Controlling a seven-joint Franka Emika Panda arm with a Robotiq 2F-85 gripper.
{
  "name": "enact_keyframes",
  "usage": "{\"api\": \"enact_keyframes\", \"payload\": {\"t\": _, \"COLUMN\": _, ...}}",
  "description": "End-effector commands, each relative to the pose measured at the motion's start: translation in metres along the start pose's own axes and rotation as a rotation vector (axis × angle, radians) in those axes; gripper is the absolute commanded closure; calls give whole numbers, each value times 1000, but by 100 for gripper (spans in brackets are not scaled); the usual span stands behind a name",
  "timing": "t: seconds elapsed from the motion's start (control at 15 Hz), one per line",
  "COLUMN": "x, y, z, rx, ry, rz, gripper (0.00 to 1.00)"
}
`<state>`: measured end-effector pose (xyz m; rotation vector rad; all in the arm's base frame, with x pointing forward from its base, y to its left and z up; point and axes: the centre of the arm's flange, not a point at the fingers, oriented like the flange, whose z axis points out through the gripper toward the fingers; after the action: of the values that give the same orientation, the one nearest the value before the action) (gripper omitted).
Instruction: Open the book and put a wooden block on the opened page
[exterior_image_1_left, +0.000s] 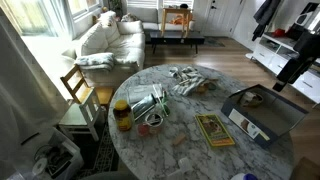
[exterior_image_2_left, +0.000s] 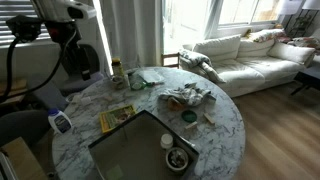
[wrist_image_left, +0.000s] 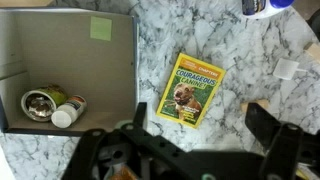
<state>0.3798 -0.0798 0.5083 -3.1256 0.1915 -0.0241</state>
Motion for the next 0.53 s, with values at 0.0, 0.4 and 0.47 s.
{"api": "enact_keyframes", "payload": {"t": 0.0, "x": 0, "y": 0, "z": 0, "rx": 0, "ry": 0, "rz": 0, "gripper": 0}}
{"api": "enact_keyframes", "payload": {"t": 0.4, "x": 8, "y": -17, "z": 10, "rx": 19, "ry": -14, "rz": -56, "gripper": 0}}
{"api": "enact_keyframes", "payload": {"t": 0.47, "x": 15, "y": -35, "z": 22, "rx": 39, "ry": -38, "rz": -111, "gripper": 0}}
